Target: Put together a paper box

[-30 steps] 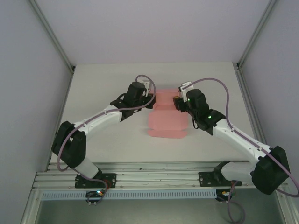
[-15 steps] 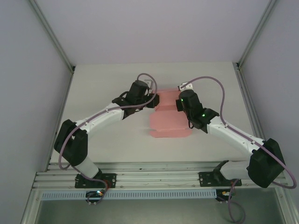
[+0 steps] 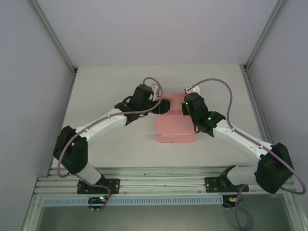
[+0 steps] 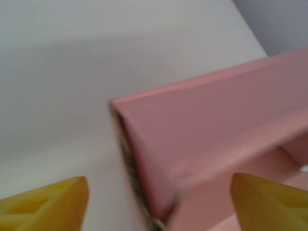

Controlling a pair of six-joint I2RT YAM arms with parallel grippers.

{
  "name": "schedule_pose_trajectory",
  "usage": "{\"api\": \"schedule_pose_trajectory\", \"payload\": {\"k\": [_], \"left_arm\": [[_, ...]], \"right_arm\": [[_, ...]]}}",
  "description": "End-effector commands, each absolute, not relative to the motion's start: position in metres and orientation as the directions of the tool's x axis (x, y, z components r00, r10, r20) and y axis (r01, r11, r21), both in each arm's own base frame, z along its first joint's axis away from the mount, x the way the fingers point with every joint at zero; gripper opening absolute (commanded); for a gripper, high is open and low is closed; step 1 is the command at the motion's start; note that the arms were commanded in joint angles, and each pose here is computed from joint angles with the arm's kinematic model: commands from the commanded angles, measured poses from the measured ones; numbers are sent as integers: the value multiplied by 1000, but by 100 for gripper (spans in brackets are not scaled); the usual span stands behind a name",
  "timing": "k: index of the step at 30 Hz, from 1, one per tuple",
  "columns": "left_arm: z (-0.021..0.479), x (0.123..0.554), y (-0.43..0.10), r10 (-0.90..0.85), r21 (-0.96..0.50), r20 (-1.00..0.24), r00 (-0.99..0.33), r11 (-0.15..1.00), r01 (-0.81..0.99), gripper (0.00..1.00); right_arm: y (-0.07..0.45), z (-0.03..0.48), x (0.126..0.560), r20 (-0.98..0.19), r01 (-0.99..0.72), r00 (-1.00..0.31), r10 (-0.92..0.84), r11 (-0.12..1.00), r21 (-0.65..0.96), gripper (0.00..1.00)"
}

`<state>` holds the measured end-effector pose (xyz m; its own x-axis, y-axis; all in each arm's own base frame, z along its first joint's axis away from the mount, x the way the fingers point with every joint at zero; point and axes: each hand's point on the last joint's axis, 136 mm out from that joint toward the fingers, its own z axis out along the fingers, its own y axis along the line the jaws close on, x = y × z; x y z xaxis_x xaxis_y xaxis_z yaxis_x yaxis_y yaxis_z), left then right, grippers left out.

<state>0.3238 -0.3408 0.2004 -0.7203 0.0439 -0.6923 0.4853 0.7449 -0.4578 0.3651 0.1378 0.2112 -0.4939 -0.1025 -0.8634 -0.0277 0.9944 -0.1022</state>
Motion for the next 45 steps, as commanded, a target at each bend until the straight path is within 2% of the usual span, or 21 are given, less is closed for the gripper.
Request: {"api": "schedule_pose_trajectory", "payload": {"k": [1, 3, 5, 7, 10, 14, 22, 25, 28, 30, 36, 40, 45], "left_arm": [[231, 308, -344, 32, -493, -732, -681, 665, 561, 87], [234, 307, -335, 18, -480, -739, -673, 686, 546, 90], [229, 307, -324, 19, -465, -733, -680, 716, 521, 87], [220, 310, -312, 21, -434, -722, -692, 765, 476, 67], [209, 317, -303, 29, -394, -706, -708, 814, 427, 48], [205, 321, -318, 45, -418, -694, -718, 787, 453, 44], [192, 346, -316, 59, -332, -709, -702, 851, 408, 31], [186, 355, -315, 69, -299, -711, -700, 871, 389, 19], [177, 360, -316, 97, -259, -713, -695, 884, 389, 25], [172, 364, -316, 98, -249, -711, -696, 891, 379, 23], [172, 371, -317, 98, -229, -718, -689, 902, 367, 0], [164, 376, -295, 144, -76, -722, -677, 956, 285, 0], [140, 383, -261, 193, 129, -667, -720, 981, 143, 0]], "right_arm": [[133, 218, 367, -869, 16, -488, -78, 995, -98, 0], [135, 217, 366, -869, 14, -489, -79, 995, -99, 0], [133, 219, 366, -871, 21, -486, -75, 995, -97, 0], [133, 221, 366, -874, 23, -482, -69, 996, -92, 0], [135, 222, 366, -876, 17, -479, -66, 996, -84, 0], [137, 223, 367, -877, 10, -477, -59, 997, -73, 0], [148, 227, 363, -880, -58, -471, -51, 998, -27, 0], [150, 229, 361, -880, -73, -472, -50, 997, -18, 0], [149, 233, 359, -886, -75, -461, -51, 997, -18, 0], [150, 233, 358, -887, -86, -459, -49, 996, -10, 0], [150, 233, 357, -883, -86, -467, -54, 996, -15, 0], [143, 239, 355, -892, -62, -449, -54, 998, -29, 0], [137, 252, 351, -910, -48, -411, -53, 998, -37, 0]]}}
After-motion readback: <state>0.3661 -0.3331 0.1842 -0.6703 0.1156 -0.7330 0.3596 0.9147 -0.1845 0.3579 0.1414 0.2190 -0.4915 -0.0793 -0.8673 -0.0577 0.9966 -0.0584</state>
